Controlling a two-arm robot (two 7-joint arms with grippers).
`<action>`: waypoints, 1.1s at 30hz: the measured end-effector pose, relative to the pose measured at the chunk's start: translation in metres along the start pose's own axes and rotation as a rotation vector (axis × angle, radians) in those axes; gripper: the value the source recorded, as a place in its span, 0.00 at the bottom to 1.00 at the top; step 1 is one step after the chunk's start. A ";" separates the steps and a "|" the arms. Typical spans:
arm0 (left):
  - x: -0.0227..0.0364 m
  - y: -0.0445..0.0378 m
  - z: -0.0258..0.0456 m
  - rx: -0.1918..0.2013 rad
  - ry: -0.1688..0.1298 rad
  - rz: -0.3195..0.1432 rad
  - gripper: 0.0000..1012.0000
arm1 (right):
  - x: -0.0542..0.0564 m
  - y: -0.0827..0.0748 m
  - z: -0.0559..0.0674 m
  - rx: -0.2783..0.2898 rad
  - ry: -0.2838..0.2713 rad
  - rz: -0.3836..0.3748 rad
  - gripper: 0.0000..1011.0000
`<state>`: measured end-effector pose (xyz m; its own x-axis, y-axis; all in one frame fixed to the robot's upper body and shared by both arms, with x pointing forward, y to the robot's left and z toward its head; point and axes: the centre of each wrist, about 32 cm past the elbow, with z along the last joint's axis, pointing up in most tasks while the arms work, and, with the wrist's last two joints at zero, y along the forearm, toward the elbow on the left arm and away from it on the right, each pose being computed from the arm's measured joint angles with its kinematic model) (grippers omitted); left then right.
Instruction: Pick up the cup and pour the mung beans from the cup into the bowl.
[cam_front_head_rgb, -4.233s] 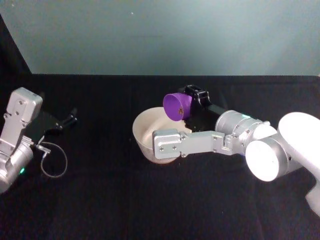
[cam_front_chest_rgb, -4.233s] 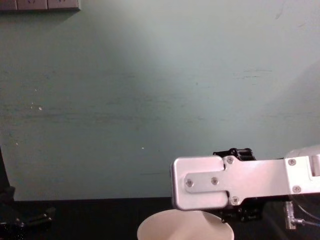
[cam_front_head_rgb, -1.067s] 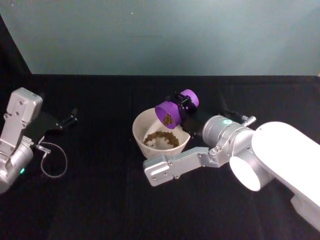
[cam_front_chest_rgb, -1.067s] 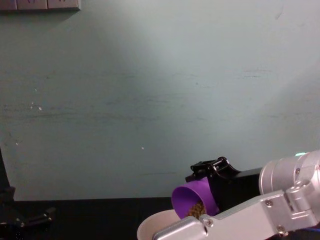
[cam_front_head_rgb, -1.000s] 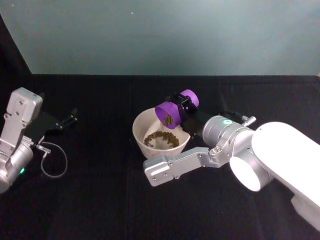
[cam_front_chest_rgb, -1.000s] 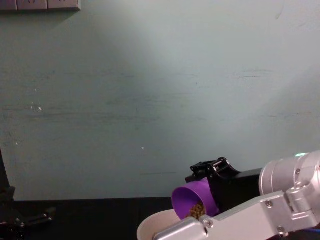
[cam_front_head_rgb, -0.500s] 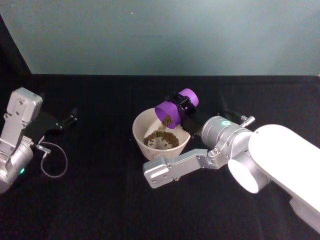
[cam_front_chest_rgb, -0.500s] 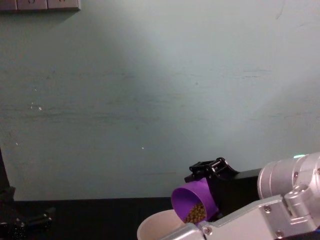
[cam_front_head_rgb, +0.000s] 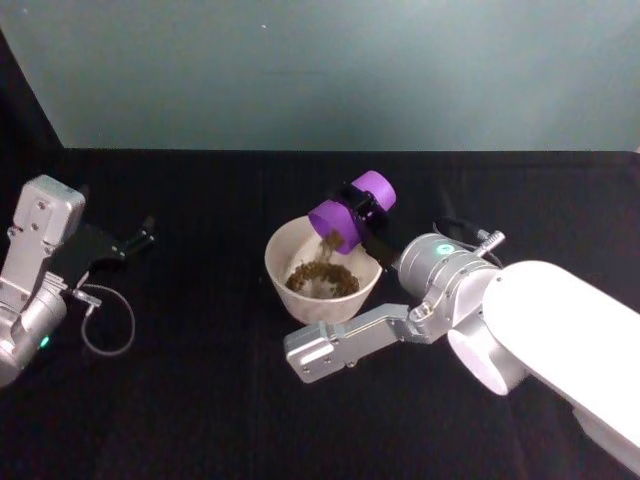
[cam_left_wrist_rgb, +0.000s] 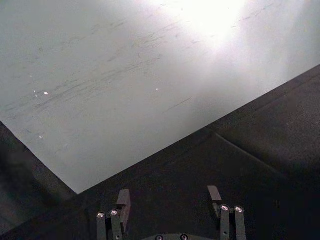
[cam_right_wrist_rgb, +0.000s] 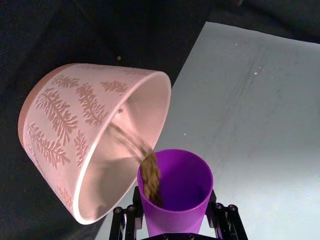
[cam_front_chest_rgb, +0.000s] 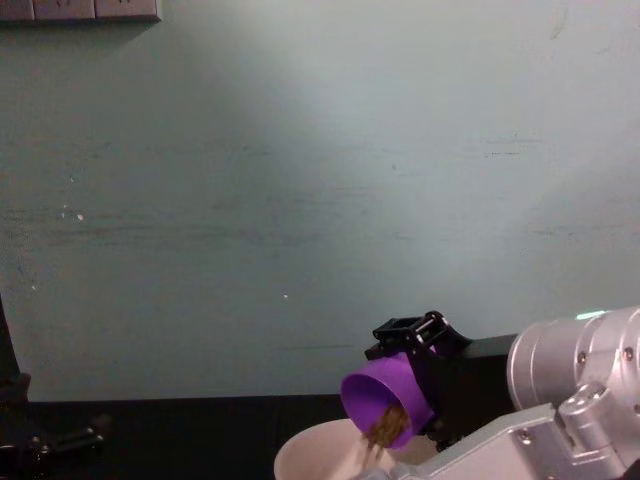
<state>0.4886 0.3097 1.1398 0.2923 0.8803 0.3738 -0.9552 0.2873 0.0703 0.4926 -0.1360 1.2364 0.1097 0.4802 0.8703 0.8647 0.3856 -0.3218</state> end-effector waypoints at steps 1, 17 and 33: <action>0.0000 0.0000 0.0000 0.000 0.000 0.000 0.99 | 0.000 0.000 0.001 -0.004 -0.009 -0.002 0.71; 0.0000 0.0000 0.0000 0.000 0.000 0.000 0.99 | 0.002 -0.002 0.010 -0.037 -0.125 -0.018 0.71; 0.0000 0.0000 0.0000 0.000 0.000 0.000 0.99 | 0.001 -0.010 0.032 -0.083 -0.382 -0.056 0.71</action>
<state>0.4886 0.3097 1.1398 0.2923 0.8802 0.3738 -0.9552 0.2874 0.0703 0.4680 -0.1142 1.2287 -0.1155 0.7248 0.6792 0.9028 0.3618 -0.2326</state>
